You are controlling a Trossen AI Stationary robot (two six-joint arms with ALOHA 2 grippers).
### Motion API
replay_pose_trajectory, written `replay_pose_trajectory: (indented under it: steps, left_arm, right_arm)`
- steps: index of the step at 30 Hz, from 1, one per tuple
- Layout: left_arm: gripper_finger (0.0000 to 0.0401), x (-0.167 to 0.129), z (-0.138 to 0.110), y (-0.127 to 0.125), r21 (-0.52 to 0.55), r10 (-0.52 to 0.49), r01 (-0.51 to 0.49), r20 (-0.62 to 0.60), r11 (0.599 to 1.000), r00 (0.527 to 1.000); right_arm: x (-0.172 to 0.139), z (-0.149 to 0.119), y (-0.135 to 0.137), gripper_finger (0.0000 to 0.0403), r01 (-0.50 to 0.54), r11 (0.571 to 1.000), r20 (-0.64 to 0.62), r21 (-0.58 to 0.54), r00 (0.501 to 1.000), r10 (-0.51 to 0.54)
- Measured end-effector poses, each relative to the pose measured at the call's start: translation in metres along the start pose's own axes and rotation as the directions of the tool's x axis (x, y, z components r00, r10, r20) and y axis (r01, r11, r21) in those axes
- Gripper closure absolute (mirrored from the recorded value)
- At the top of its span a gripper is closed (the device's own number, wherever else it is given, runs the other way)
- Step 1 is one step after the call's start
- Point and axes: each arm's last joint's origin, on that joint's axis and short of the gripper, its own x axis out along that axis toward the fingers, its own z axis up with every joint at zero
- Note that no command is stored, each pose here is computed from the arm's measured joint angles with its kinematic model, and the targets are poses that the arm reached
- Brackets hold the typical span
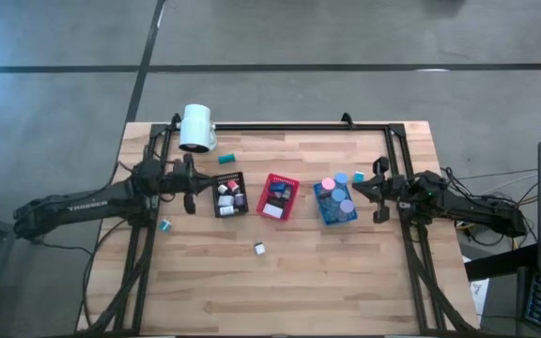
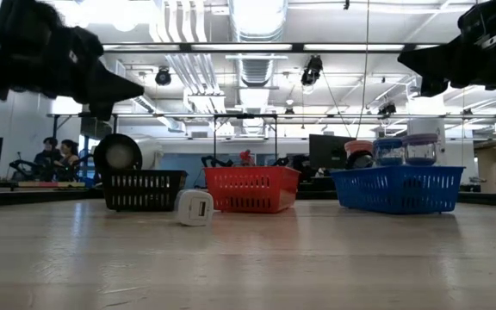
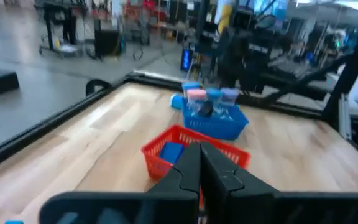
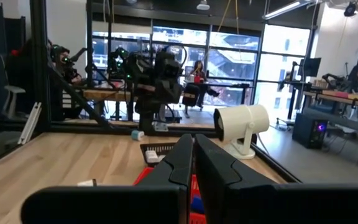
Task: Pick & Place Office items
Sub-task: Put the left blue charger adapter into the black bin
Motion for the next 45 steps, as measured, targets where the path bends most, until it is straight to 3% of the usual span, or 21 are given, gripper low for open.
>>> replay_pose_trajectory:
  steps: [3, 6, 11, 15, 19, 25, 32, 36, 42, 45]
  left_arm:
    - [0.0397, 0.001, 0.013, -0.006, -0.001, -0.016, 0.016, -0.113, 1.000, 0.993]
    - [0.0398, -0.002, 0.038, -0.015, 0.011, 0.062, -0.061, -0.232, 0.998, 0.971]
    - [0.0399, -0.022, 0.077, -0.034, 0.091, 0.280, -0.268, -0.438, 0.959, 0.854]
    - [0.0400, -0.034, 0.098, -0.050, 0.053, 0.284, -0.304, -0.537, 0.951, 0.794]
    - [0.0400, -0.036, 0.098, -0.059, -0.019, 0.274, -0.381, -0.662, 0.924, 0.698]
    - [0.0395, -0.039, 0.072, -0.061, 0.009, 0.263, -0.515, -0.868, 0.857, 0.422]
    - [0.0348, -0.036, 0.042, -0.061, -0.011, 0.154, -0.510, -0.947, 0.860, 0.281]
    - [0.0308, -0.032, 0.031, -0.064, -0.077, 0.067, -0.467, -0.957, 0.881, 0.283]
    - [0.0238, -0.024, 0.022, -0.065, -0.085, 0.079, -0.521, -0.955, 0.849, 0.284]
    - [0.0211, -0.019, 0.017, -0.067, -0.068, 0.070, -0.497, -0.965, 0.865, 0.254]
  right_arm:
    - [0.000, 0.000, 0.000, 0.0390, 0.001, 1.000, -0.001, 0.007, 1.000, -0.001]
    - [0.000, 0.000, 0.000, 0.0390, 0.000, 1.000, -0.001, 0.007, 1.000, 0.000]
    - [0.000, -0.001, 0.000, 0.0390, 0.000, 1.000, -0.009, 0.008, 1.000, 0.000]
    - [0.000, -0.003, 0.000, 0.0390, 0.000, 1.000, -0.034, 0.010, 0.999, 0.001]
    - [0.000, -0.005, 0.000, 0.0390, -0.002, 1.000, -0.048, 0.009, 0.999, 0.002]
    - [0.000, -0.005, 0.000, 0.0390, -0.004, 1.000, -0.047, -0.008, 0.999, 0.004]
    - [0.000, -0.005, 0.000, 0.0390, -0.005, 1.000, -0.048, -0.018, 0.999, 0.004]
    - [0.000, -0.005, 0.000, 0.0390, -0.005, 1.000, -0.047, -0.018, 0.999, 0.004]
    - [0.000, -0.004, 0.000, 0.0390, -0.005, 1.000, -0.047, -0.018, 0.999, 0.004]
    - [0.000, -0.004, 0.000, 0.0390, -0.005, 1.000, -0.047, -0.018, 0.999, 0.004]
